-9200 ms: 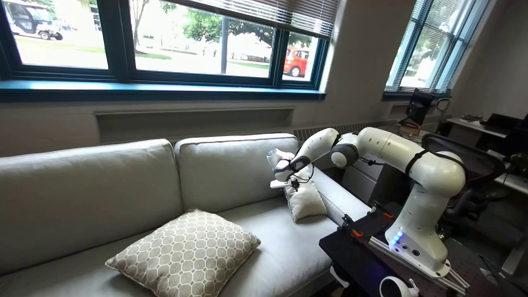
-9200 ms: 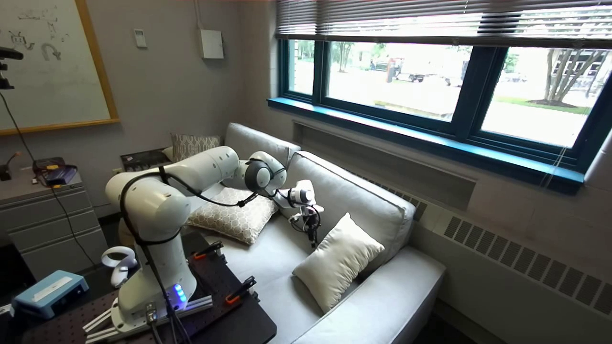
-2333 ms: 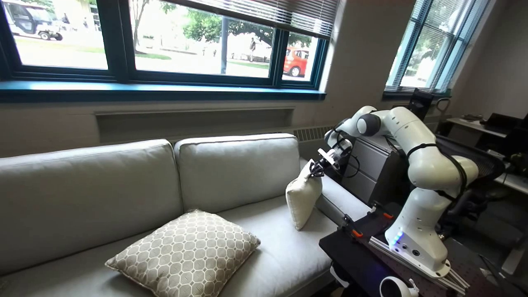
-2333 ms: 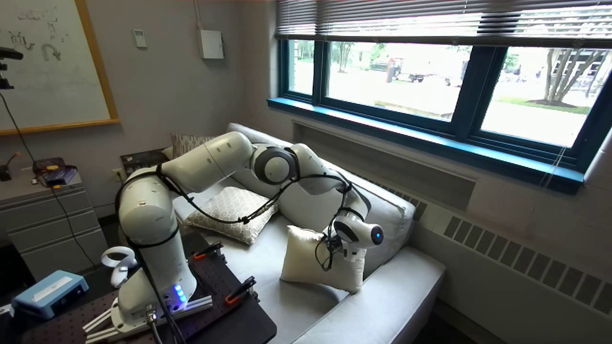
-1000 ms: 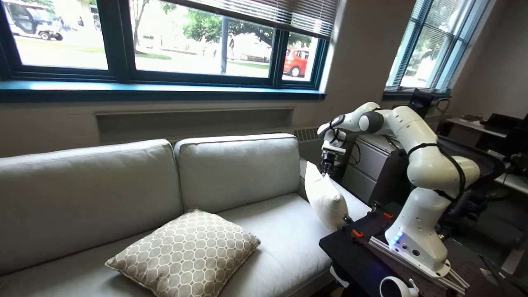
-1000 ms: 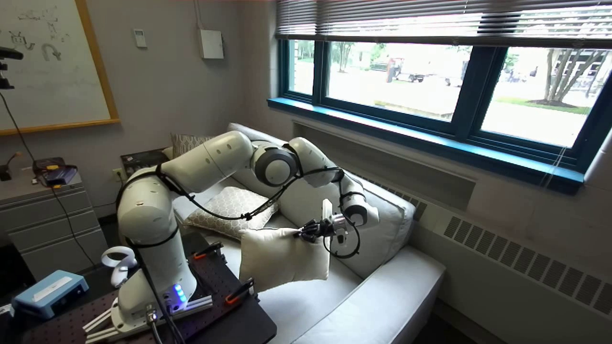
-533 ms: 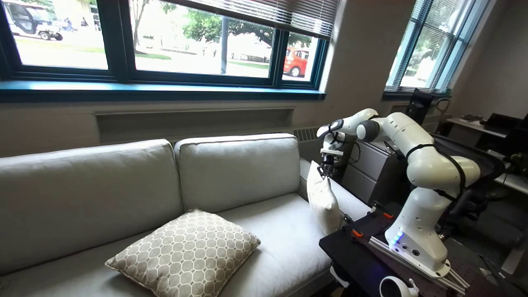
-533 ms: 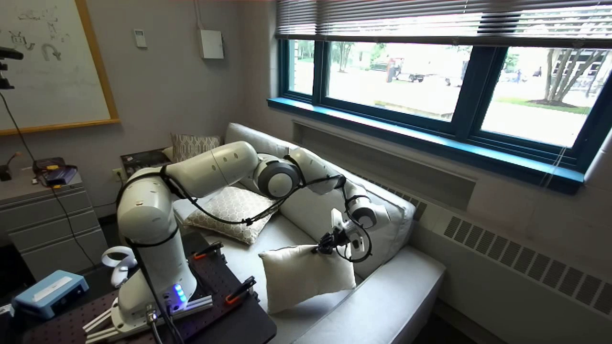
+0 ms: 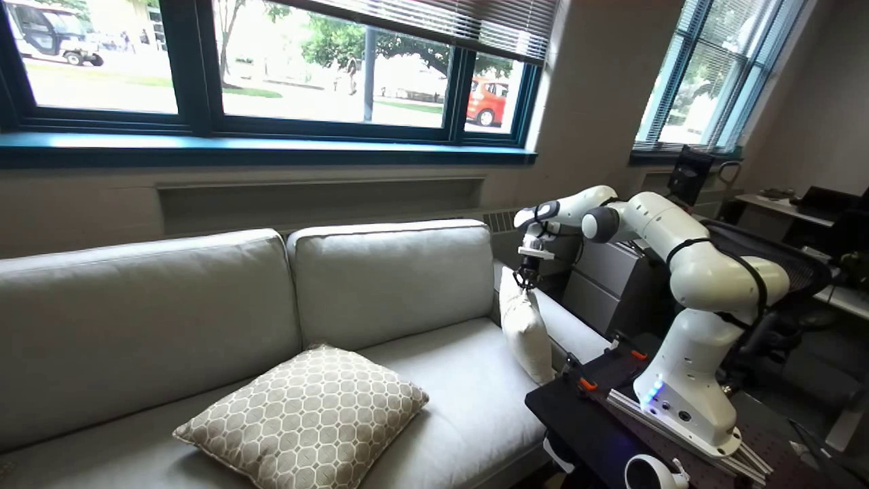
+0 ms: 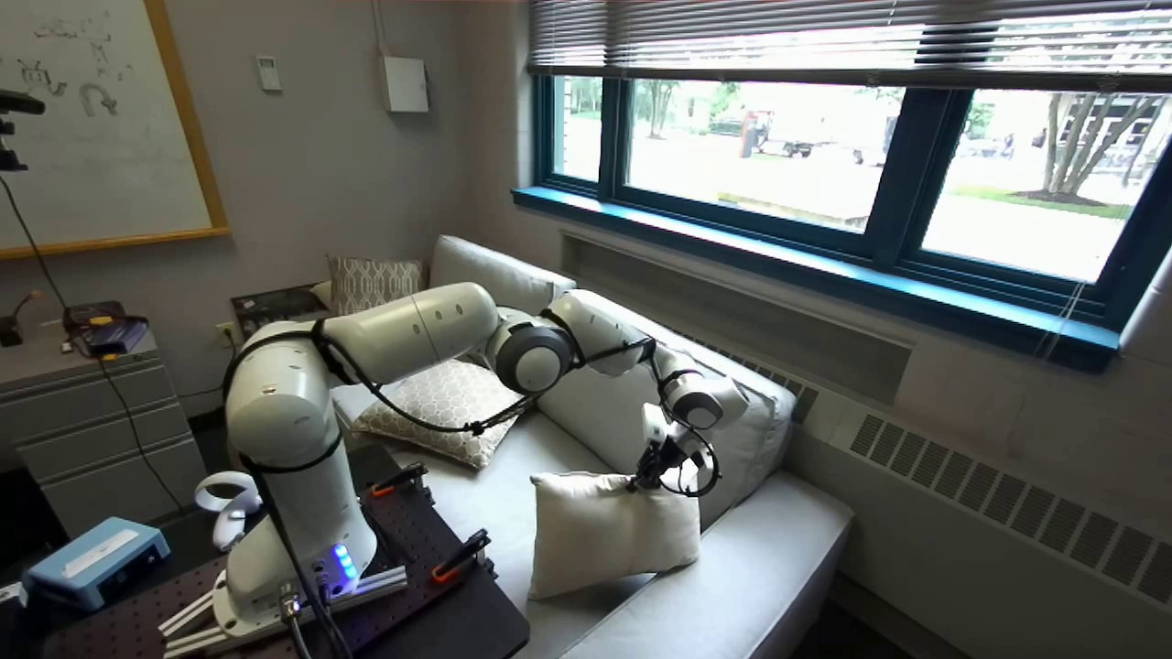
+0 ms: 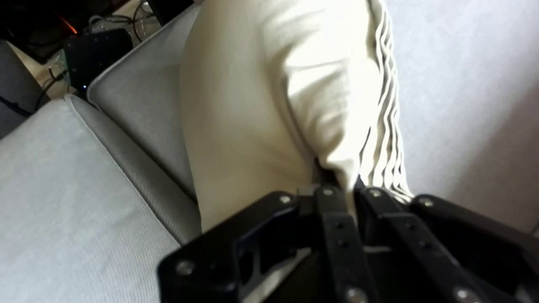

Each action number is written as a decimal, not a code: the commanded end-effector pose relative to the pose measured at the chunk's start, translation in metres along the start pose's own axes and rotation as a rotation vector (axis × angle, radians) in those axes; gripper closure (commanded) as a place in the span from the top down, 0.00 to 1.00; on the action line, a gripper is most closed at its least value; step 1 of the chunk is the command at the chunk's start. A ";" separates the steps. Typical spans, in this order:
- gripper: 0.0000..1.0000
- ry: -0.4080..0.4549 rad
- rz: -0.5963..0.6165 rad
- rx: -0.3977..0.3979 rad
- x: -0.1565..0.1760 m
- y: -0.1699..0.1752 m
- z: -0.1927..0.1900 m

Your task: Place the small pillow against the right armrest of the sofa, place the pillow in the middle of the sofa in front of the small pillow on the right

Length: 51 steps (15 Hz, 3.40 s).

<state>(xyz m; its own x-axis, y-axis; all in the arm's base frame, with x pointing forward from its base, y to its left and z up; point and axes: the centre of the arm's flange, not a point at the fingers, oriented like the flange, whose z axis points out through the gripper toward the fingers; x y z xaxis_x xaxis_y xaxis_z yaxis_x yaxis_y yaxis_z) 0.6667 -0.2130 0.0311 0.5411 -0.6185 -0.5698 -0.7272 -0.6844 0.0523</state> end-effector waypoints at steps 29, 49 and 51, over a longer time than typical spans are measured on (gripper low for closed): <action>1.00 0.699 0.571 0.268 -0.106 0.119 -0.046; 1.00 0.561 0.444 0.426 -0.167 0.026 -0.037; 1.00 0.550 0.465 0.436 -0.157 0.018 -0.033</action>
<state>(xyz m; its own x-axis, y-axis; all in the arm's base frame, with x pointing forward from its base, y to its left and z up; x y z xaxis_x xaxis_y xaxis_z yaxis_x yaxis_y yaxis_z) 0.5724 -0.1405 0.1581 0.2073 -0.9766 -0.0578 -0.9621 -0.1928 -0.1928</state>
